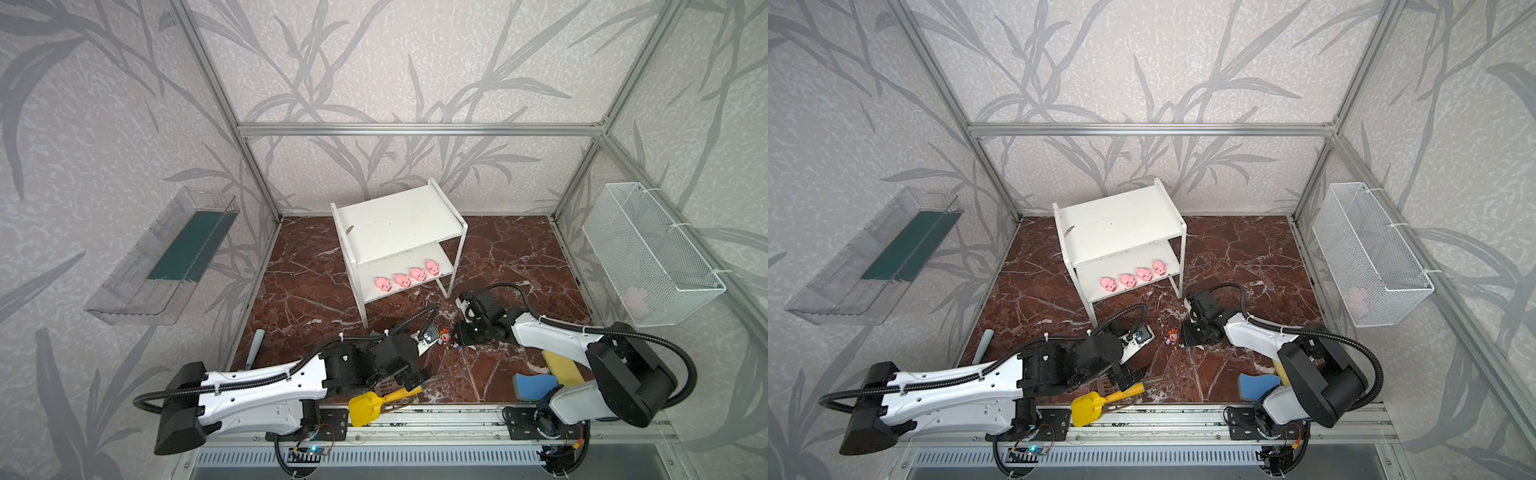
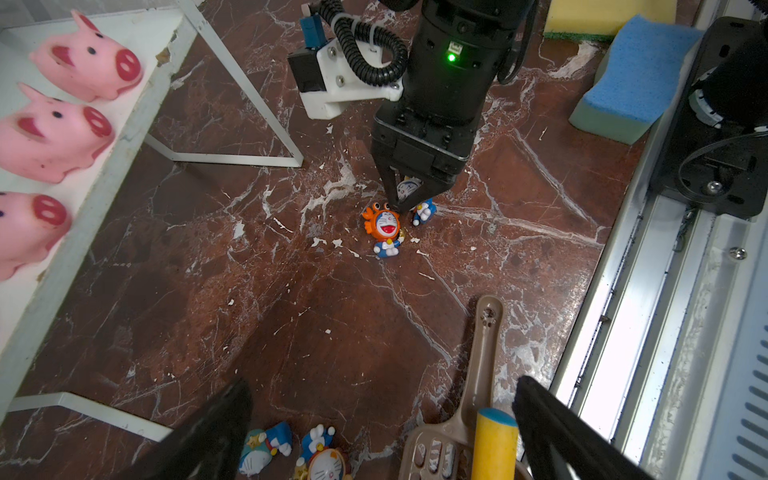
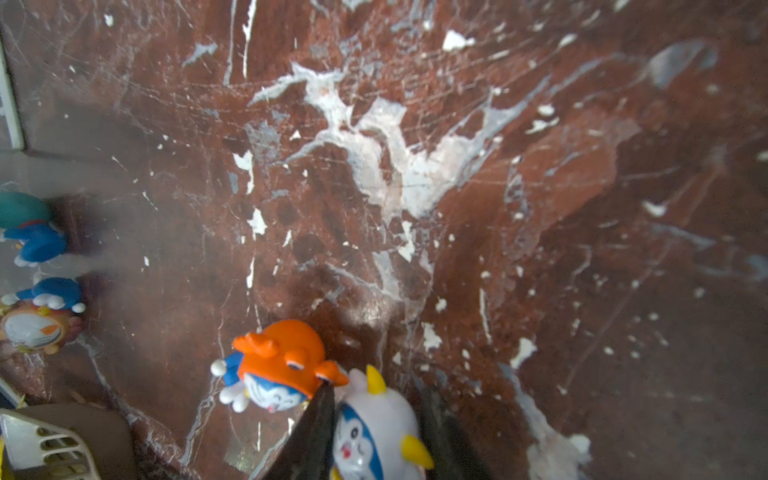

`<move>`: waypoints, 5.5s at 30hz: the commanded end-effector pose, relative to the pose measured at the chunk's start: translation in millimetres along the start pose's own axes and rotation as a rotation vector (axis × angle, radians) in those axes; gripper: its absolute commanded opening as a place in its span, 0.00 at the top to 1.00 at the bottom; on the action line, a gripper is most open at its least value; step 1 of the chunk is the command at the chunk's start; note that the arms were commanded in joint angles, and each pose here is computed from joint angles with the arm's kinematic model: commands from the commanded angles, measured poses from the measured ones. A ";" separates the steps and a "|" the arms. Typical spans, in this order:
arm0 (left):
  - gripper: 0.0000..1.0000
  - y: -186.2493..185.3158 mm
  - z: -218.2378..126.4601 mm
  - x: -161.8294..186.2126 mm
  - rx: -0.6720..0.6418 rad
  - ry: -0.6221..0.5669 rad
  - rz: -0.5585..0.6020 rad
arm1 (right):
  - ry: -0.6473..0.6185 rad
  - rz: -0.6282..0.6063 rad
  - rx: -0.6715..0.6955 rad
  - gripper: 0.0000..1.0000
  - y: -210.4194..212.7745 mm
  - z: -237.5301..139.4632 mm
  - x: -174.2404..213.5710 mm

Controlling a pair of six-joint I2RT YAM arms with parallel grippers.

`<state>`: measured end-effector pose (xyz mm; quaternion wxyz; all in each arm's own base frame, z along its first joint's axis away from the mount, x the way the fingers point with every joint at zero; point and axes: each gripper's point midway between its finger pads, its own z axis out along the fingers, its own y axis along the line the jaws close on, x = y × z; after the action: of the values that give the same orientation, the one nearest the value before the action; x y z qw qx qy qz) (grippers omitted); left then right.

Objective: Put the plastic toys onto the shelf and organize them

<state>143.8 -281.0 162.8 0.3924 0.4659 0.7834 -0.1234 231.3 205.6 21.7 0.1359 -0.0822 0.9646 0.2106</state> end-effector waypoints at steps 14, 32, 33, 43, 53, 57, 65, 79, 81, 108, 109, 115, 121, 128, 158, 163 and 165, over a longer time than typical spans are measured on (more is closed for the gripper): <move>0.01 23.9 -43.6 -16.7 -0.053 -0.043 -0.008 | -0.317 -0.357 -0.122 0.80 45.1 -80.1 -18.5; 0.01 124.4 -178.7 -13.1 -0.408 -0.257 -0.106 | -0.789 -0.914 -0.461 0.78 229.1 -242.7 -89.2; 0.01 126.9 -184.2 -13.3 -0.414 -0.272 -0.110 | -0.797 -0.927 -0.462 0.78 236.6 -245.7 -96.0; 0.01 136.5 -217.0 -36.7 -0.432 -0.389 -0.077 | -0.817 -1.016 -0.484 0.78 300.1 -251.0 -158.0; 0.01 129.6 -216.5 -52.5 -0.398 -0.445 -0.059 | -0.817 -1.074 -0.480 0.78 332.8 -235.7 -194.8; 0.01 129.3 -216.2 -50.3 -0.394 -0.447 -0.062 | -0.833 -1.120 -0.495 0.78 339.5 -228.1 -197.3; 0.01 125.8 -214.3 -45.1 -0.370 -0.467 -0.071 | -0.812 -1.197 -0.549 0.77 347.2 -211.7 -191.1; 0.01 123.1 -210.0 -40.3 -0.347 -0.478 -0.086 | -0.841 -1.205 -0.564 0.75 353.3 -189.8 -200.4; 0.01 122.5 -208.8 -40.4 -0.342 -0.478 -0.089 | -0.848 -1.209 -0.563 0.74 353.5 -189.4 -201.7; 0.01 123.0 -187.1 -40.6 -0.323 -0.434 -0.109 | -0.862 -1.211 -0.522 0.52 339.2 -195.2 -207.3; 0.01 123.1 -186.4 -40.4 -0.323 -0.432 -0.110 | -0.861 -1.211 -0.520 0.52 337.4 -195.7 -206.8; 0.01 123.8 -184.8 -41.1 -0.323 -0.430 -0.114 | -0.864 -1.219 -0.520 0.52 331.5 -200.7 -202.3; 0.01 123.4 -180.7 -41.4 -0.318 -0.419 -0.115 | -0.862 -1.227 -0.534 0.52 331.1 -204.8 -201.1; 0.01 124.0 -177.8 -41.5 -0.318 -0.410 -0.118 | -0.857 -1.228 -0.538 0.52 330.2 -204.6 -201.0; 0.01 103.6 -149.4 -45.3 -0.202 -0.379 -0.077 | -0.627 -0.650 -0.233 0.02 128.5 -187.8 -44.1; 0.01 102.8 -144.7 -44.7 -0.199 -0.370 -0.075 | -0.505 -0.433 -0.136 0.06 78.4 -134.5 -18.8; 0.01 102.9 -143.8 -44.3 -0.200 -0.366 -0.078 | -0.462 -0.354 -0.093 0.10 62.6 -115.2 -13.1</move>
<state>167.2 -170.0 309.8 0.5671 0.3616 0.7267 -0.1395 195.6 226.0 167.3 0.3974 -0.2875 0.8342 0.2521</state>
